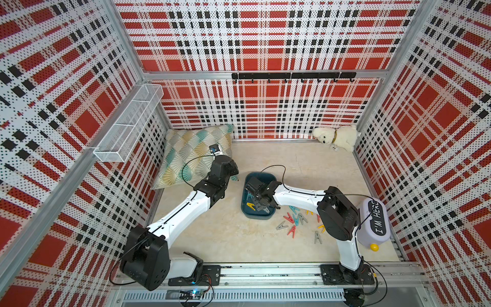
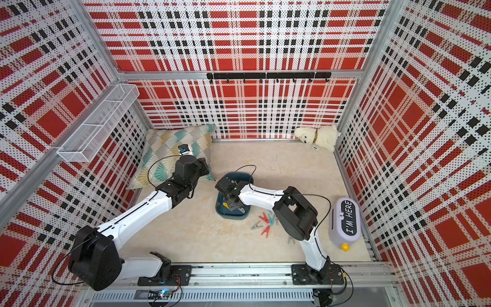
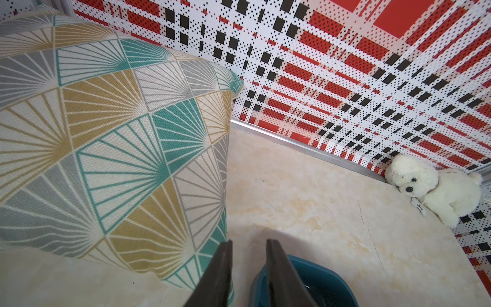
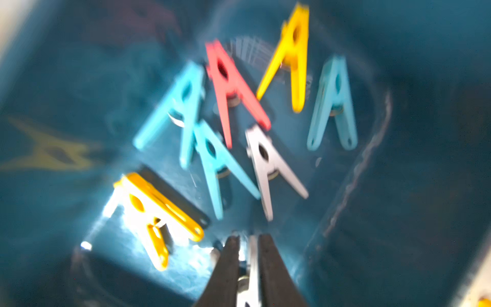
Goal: Put the clothespins into the storage box
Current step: Place the clothespin in the storage box.
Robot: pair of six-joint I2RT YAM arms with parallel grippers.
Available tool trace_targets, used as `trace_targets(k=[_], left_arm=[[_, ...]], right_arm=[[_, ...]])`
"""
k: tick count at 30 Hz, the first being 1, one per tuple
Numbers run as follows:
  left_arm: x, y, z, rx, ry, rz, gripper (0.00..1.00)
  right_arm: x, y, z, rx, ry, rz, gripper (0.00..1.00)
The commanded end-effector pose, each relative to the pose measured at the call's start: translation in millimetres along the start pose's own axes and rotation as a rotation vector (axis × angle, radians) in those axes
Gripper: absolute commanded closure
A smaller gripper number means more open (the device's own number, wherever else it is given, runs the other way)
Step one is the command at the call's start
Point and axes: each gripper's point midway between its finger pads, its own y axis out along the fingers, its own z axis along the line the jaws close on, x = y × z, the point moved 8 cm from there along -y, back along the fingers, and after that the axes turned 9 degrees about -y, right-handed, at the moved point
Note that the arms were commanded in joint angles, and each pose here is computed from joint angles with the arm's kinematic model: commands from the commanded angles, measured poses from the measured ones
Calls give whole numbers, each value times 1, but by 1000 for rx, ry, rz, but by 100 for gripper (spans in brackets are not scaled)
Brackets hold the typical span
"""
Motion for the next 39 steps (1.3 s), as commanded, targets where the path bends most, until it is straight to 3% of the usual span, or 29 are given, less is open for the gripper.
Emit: trace_targets(k=[1,7,11,18,22,28,39], left_arm=[[7,-7,-4,9,-8,-55,72],[11,-16,6,15,-20,-80,71],[1,-11,0,5,-25,-70,71],[-4,-9,-14,-6,-20,-69,72],[-3,-11,-22,-12,-8,-74,72],[-14,-7,-24,-1,15,-52,72],[-30,-3,-23,-8,29,-7,72]], right_arm=[[14,-12,-1,-6,43,-69,74],[31,-55,-24,2,159,-187,72],[25,-83,-66,9,316,-248,70],[-31,-116,-133,-27,522,-289,66],[-72,-116,-157,-2,605,-268,65],[-108,-105,-160,26,630,-201,64],[-123,-95,-157,33,565,-109,63]])
